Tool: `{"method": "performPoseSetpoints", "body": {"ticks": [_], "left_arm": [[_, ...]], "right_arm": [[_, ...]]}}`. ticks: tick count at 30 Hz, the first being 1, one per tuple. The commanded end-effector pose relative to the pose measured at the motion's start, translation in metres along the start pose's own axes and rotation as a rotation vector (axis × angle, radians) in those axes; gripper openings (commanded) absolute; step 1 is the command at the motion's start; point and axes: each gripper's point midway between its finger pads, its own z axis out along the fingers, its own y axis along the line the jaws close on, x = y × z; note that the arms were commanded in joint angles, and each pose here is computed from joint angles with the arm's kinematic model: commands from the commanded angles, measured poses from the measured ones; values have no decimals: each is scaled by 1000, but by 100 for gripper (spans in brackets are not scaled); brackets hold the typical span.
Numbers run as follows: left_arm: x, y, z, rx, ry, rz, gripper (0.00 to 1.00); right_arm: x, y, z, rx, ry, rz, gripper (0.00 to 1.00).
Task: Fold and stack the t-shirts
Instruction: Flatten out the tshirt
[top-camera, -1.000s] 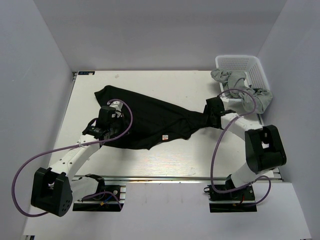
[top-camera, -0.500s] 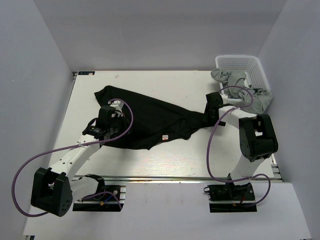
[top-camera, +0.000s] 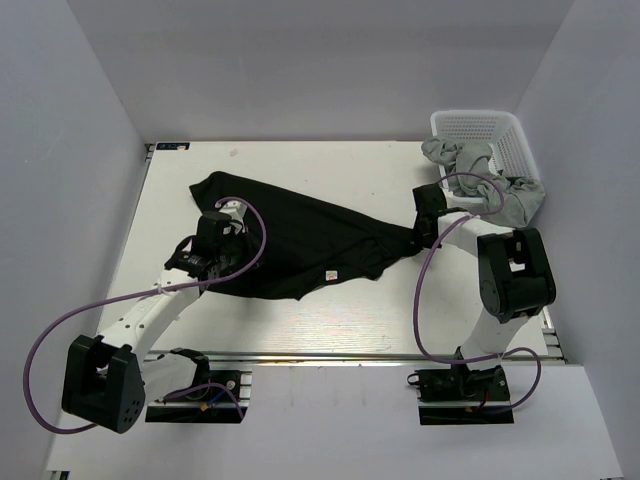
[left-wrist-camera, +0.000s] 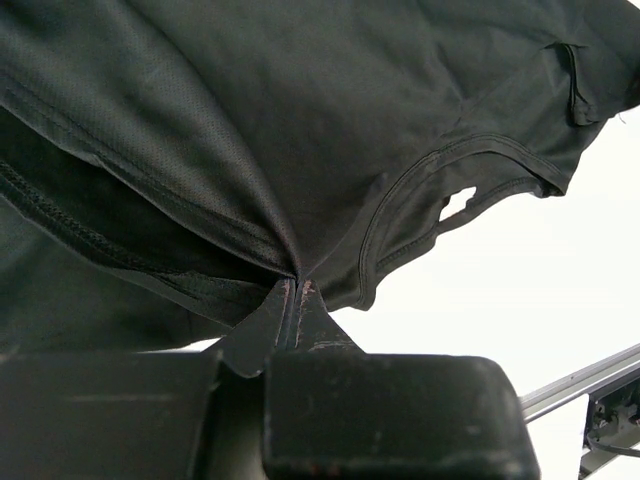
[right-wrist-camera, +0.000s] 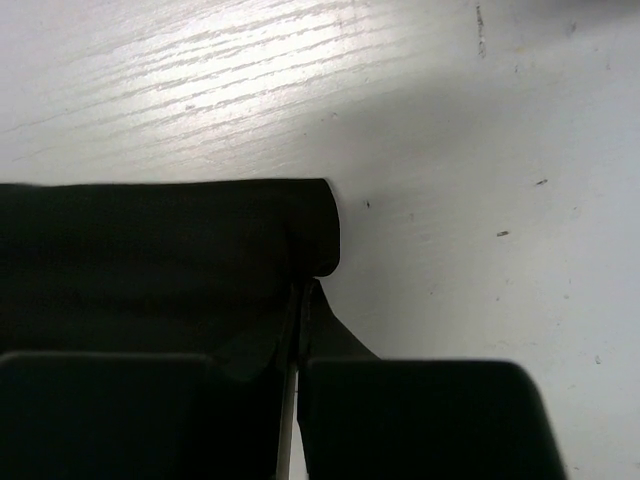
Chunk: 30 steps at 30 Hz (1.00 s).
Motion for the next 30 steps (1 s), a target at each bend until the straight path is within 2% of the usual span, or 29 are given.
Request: {"method": "performPoseSetpoints", "body": {"ticks": [1,4,10,12,13,18,21,30], "left_arm": [[-28,-13,-11,23,-75,26,0],[-47,-22,-19,33,-127,34,0],[-109,-35,-54,5,-324,41,0],[-124,-35,-66,-21,-378,38,0],[-144,-34,-82,-52,-452,17,0],[-189,-37,-136,-122,-639,8,0],[-220,-45,-186,-151,-779,18,0],[-250,-58,-303,-179,-1062,59,0]], "right_arm": [[5,5,-9,-53,8,-20,0],[-20,20,-37,-162,-76,-42,0],[-72,52,-129,-447,-305,-108,0],[-88,52,-157,-485,-384,-110,0],[-98,53,-169,-497,-424,-111,0],[-145,40,-243,-510,-654,-82,0],[-173,25,-293,-493,-798,-59,0],[-211,-10,-436,-515,-1147,-52,0]]}}
